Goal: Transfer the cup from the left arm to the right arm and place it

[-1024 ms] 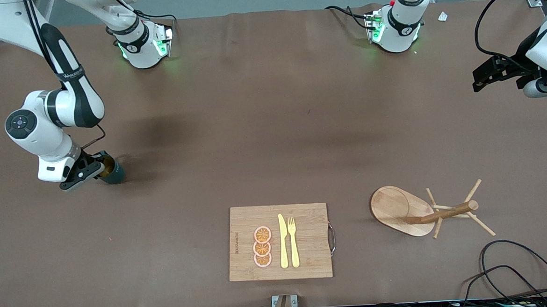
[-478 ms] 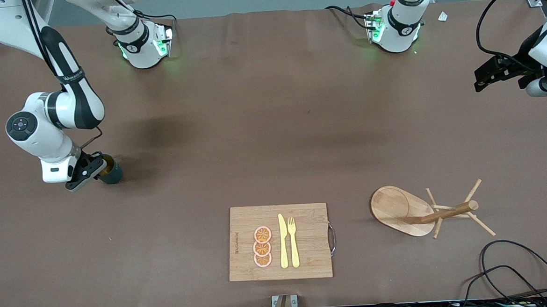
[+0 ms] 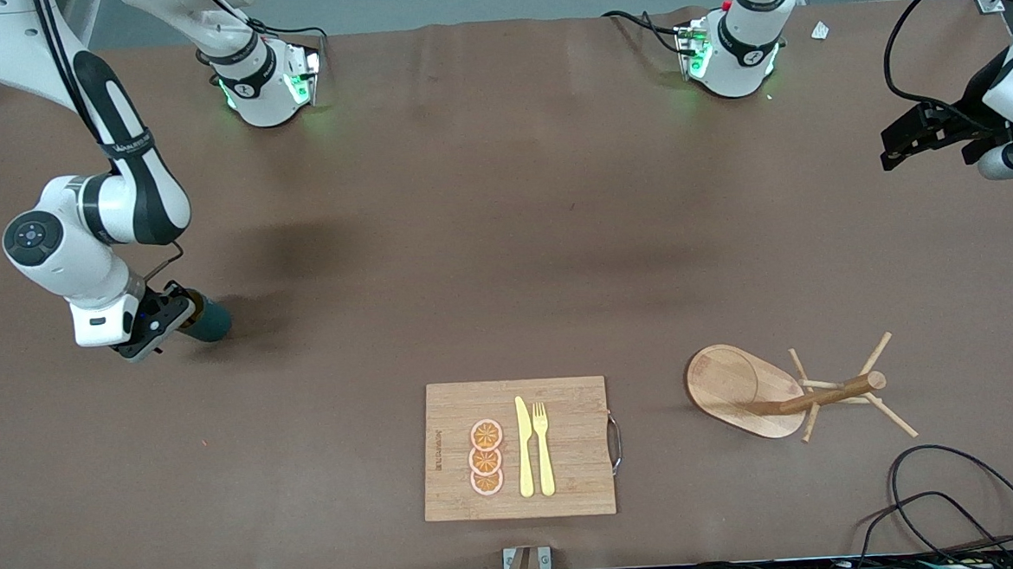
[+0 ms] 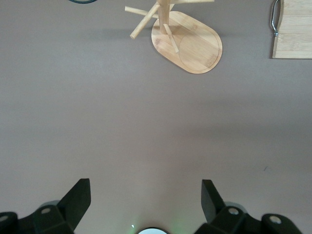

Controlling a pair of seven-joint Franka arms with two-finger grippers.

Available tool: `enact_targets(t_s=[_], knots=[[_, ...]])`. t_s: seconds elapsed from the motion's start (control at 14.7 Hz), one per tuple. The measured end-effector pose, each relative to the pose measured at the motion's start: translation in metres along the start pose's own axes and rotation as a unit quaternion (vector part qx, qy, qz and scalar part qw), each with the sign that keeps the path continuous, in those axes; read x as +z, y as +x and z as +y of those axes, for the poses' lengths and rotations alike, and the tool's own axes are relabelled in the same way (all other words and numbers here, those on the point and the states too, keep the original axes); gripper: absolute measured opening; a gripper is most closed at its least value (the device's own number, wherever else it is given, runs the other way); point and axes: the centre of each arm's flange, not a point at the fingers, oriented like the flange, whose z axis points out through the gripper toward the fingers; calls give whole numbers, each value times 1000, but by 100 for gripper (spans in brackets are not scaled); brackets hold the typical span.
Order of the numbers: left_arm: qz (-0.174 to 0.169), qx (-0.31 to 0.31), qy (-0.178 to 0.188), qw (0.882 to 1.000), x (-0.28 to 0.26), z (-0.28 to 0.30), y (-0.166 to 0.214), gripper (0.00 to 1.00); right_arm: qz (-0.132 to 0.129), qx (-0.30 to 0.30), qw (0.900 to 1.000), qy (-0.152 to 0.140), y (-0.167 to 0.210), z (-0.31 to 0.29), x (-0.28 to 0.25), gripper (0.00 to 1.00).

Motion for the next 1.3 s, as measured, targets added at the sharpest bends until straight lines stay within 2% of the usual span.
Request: enact_targets(t_s=[0.07, 0.14, 0.27, 0.34, 0.41, 0.55, 0.68, 0.89, 0.96, 1.16, 1.3], knots=[[0, -1, 0, 1000, 0, -1, 0, 100, -1, 2, 1000, 0, 3, 9, -12, 97], [0, -1, 0, 1000, 0, -2, 0, 100, -1, 10, 1000, 3, 7, 18, -29, 100], [0, -1, 0, 1000, 0, -2, 0, 100, 8, 51, 998, 39, 14, 28, -75, 100], [0, -1, 0, 1000, 0, -2, 0, 100, 7, 86, 994, 66, 16, 29, -104, 100], [0, -1, 0, 1000, 0, -2, 0, 100, -5, 131, 987, 91, 15, 29, -134, 100], [0, -1, 0, 1000, 0, -2, 0, 100, -34, 208, 970, 118, 13, 30, -197, 100], [0, -1, 0, 1000, 0, -2, 0, 100, -42, 259, 957, 123, 11, 30, -241, 100], [0, -1, 0, 1000, 0, -2, 0, 100, -44, 349, 929, 116, 4, 24, -280, 100], [0, -1, 0, 1000, 0, -2, 0, 100, -45, 365, 923, 115, 0, 19, -292, 100], [2, -1, 0, 1000, -1, -2, 0, 100, -39, 387, 915, 111, -18, 5, -330, 100], [5, -2, -1, 1000, -4, -2, 0, 100, -37, 412, 904, 108, -27, -6, -353, 100]])
